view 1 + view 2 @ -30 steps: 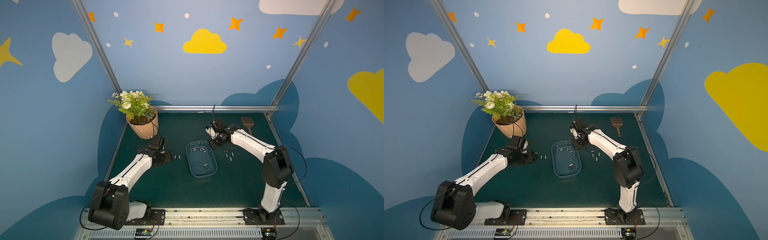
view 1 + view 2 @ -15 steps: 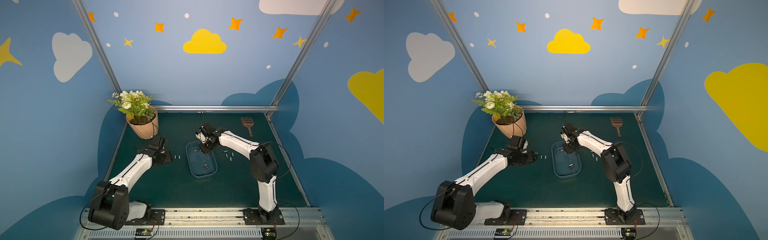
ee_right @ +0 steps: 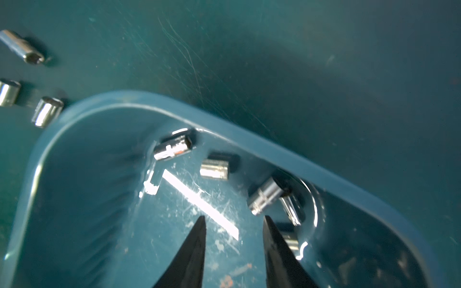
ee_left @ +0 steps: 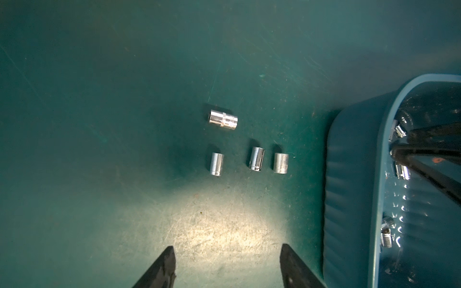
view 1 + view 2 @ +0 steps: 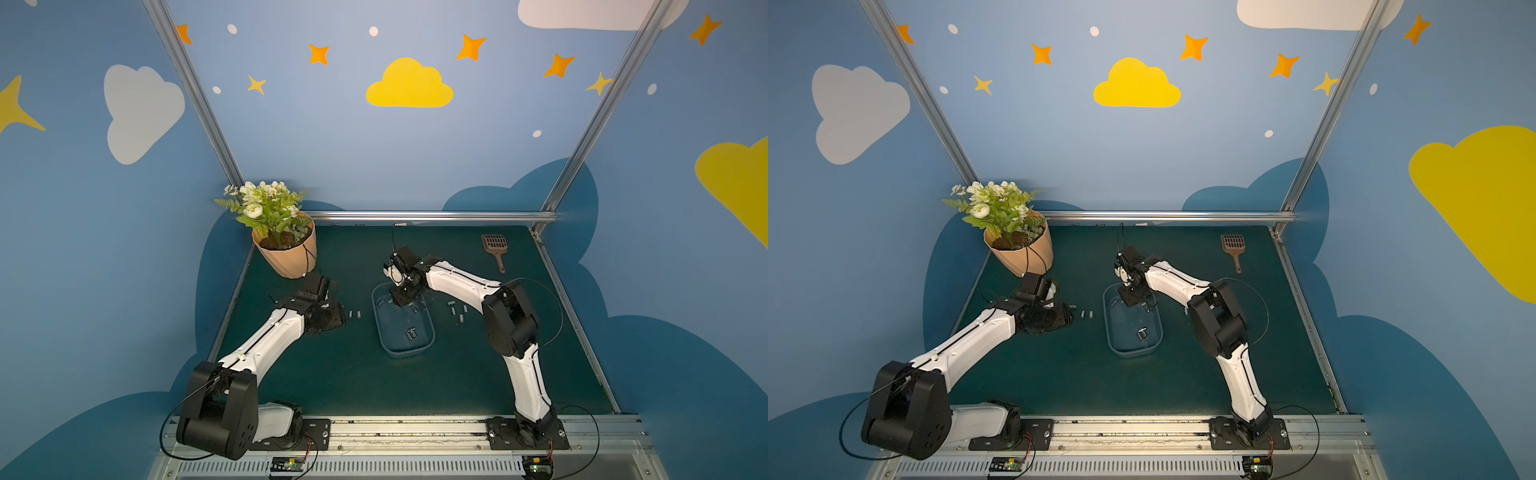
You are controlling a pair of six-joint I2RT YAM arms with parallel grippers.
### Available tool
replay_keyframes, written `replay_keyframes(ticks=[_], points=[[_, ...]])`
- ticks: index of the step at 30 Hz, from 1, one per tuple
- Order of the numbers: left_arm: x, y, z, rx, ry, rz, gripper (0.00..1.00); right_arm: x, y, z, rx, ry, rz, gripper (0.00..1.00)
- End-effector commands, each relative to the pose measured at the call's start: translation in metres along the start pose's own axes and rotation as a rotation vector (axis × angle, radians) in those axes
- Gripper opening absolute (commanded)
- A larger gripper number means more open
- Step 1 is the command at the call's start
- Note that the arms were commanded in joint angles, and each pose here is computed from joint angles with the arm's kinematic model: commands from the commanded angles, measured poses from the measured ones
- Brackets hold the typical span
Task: Take out the socket from the storage box
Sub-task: Pick up the socket head from the storage box.
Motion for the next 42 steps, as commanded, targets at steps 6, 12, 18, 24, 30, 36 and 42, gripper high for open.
replay_keyframes(ticks=[6,12,18,24,30,36,42], points=[[-0.001,0.000,-0.001,-0.005,0.001,-0.013,0.67,0.012,0.011,0.009,0.009,-0.005,0.021,0.45],[-0.002,-0.001,0.000,-0.002,0.003,-0.014,0.67,0.021,0.013,0.011,0.015,0.004,0.024,0.46],[-0.002,-0.001,0.000,0.000,0.002,-0.013,0.67,0.027,0.015,0.013,0.015,0.012,0.021,0.45],[-0.002,0.000,-0.001,0.001,0.003,-0.010,0.67,0.033,0.015,0.012,0.018,0.026,0.012,0.38],[-0.002,0.000,-0.003,0.000,0.005,-0.008,0.67,0.036,0.012,0.008,0.020,0.037,-0.003,0.27],[-0.003,0.001,-0.003,-0.001,0.002,-0.007,0.67,0.031,0.009,0.004,0.016,0.039,-0.021,0.21],[-0.005,0.001,-0.002,0.001,-0.007,0.001,0.67,-0.005,0.012,0.004,0.007,-0.006,-0.010,0.19]])
Point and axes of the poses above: each gripper's point midway between its finger pads, its own x axis out along the fingers, its own y axis along the line the jaws close on, z = x × y, the point moved 7 cm from there along -x, back along the fingers, and after that the axes turned 11 degrees about x, right-handed, at the moved point
